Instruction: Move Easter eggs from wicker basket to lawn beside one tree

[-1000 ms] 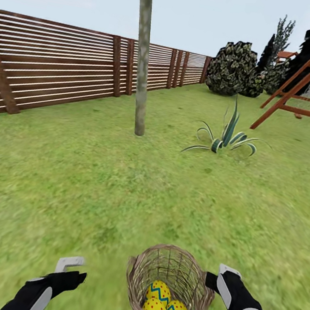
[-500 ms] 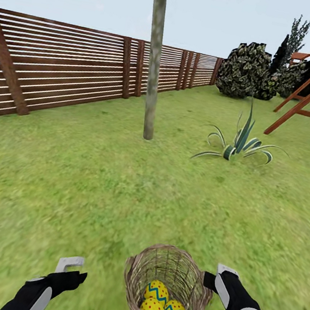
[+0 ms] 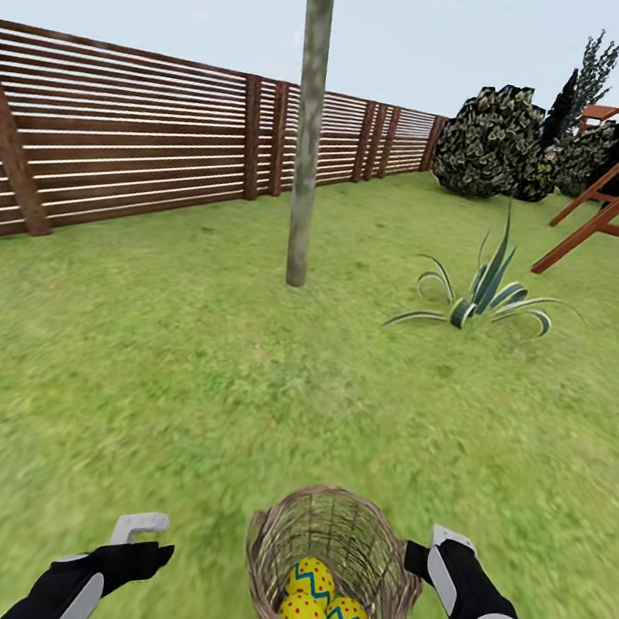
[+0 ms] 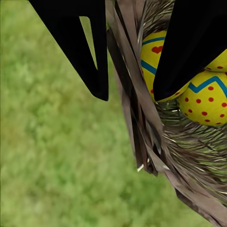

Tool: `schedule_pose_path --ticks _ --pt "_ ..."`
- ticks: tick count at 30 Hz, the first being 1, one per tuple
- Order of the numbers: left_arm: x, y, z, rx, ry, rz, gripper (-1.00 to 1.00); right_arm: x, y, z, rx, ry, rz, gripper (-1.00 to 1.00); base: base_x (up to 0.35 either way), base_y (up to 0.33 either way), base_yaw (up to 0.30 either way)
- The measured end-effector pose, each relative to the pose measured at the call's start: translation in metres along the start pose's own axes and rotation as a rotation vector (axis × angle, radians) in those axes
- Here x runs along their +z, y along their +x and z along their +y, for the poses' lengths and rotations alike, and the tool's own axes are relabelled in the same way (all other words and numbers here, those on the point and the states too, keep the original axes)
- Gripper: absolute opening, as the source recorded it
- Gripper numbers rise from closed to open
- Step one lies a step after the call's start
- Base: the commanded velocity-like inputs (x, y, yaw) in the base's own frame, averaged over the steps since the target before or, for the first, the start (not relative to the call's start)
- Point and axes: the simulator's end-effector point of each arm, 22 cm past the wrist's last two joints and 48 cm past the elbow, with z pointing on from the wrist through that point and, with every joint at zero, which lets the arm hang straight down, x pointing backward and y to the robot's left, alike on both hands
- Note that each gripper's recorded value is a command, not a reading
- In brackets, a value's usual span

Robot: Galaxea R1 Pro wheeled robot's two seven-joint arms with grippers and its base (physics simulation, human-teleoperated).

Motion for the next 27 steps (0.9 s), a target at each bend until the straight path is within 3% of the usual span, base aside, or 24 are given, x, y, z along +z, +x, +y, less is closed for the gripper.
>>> schedule_pose_path --ticks 11,14,20,27 --pt "-0.016 -0.01 -0.004 -0.001 0.002 -0.001 1.0 -0.017 -0.007 0.001 -0.003 -0.003 0.0 -1.0 0.217 0.0 0.0" --pt "-0.021 -0.013 -0.005 -0.001 0.002 -0.001 1.0 -0.022 -0.01 0.003 -0.033 0.001 -0.004 -1.0 0.208 0.0 0.0" --pt "-0.028 -0.017 -0.007 -0.001 0.015 0.001 1.0 -0.031 -0.014 0.007 -0.043 -0.004 -0.007 -1.0 0.205 0.0 0.005" --pt "-0.027 -0.017 -0.013 -0.002 0.049 0.003 1.0 -0.03 -0.012 0.01 -0.049 -0.002 -0.003 -1.0 0.136 0.036 0.209"
